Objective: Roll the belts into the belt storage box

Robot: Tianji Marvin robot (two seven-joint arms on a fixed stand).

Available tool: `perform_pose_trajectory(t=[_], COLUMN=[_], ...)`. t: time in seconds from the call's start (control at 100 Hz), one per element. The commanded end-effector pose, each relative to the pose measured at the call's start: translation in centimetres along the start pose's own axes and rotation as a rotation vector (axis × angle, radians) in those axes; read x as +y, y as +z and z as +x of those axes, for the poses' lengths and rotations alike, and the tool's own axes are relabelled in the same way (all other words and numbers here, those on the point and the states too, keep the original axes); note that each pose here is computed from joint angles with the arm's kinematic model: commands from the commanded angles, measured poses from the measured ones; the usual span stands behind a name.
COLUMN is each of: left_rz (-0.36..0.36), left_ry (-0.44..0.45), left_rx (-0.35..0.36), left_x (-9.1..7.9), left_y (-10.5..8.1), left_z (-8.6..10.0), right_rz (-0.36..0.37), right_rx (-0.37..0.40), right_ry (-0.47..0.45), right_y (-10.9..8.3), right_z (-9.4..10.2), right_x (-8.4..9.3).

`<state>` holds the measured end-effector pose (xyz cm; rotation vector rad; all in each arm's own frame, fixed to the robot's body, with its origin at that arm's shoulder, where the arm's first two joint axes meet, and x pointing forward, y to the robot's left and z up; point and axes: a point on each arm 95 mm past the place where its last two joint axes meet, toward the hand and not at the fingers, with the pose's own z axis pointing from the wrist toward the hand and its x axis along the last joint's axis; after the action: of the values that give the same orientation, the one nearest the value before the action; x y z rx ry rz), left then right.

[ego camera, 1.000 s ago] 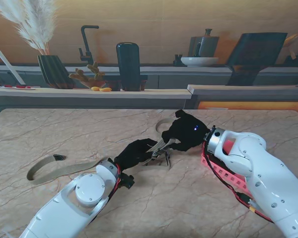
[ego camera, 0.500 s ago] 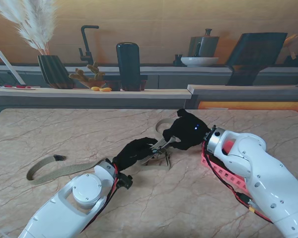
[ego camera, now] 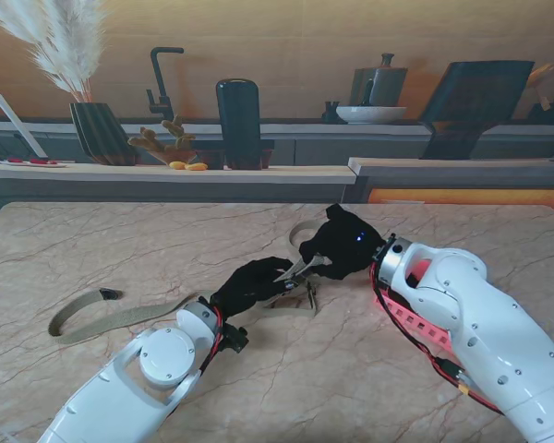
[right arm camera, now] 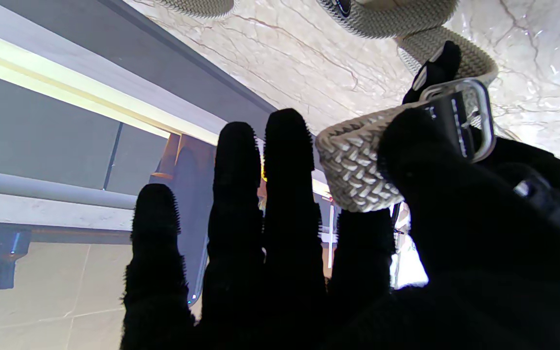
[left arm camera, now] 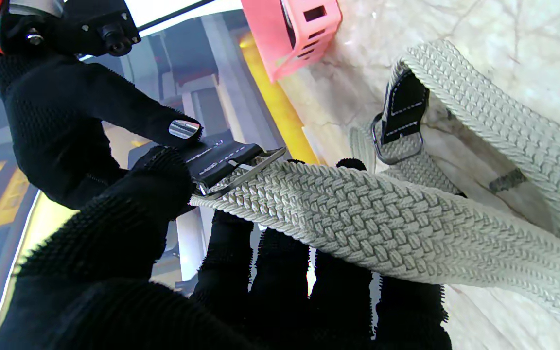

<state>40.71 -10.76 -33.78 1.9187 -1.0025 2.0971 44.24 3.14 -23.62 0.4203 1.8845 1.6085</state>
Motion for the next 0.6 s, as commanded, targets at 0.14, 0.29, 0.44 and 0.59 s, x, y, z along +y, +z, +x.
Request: perform_pose_trajectory(t=[0.14,0.29,0.44,0.59], left_rz=[0.001,0.004,0.006,0.024], left_ry=[0.052,0.104,0.158,0.165], left_rx=[0.014,0.01,0.008,0.004], left_x=[0.96,1.22,1.39,1.62], left_y=[-0.18,-0.1,0.13,0.38], left_z=[0.56,0.56,0.54,0.54], right_rz=[-0.009,-0.007,-0.007,0.001], right_rx=[0.01,0.012,0.017,0.025], right_ry=[0.003,0.007,0.007,0.009], right_y=[0.48,0.56,0.55,0.56], right_z=[0.46,0.58,0.72,0.8], right_x=[0.53,0.58,0.65,0.77])
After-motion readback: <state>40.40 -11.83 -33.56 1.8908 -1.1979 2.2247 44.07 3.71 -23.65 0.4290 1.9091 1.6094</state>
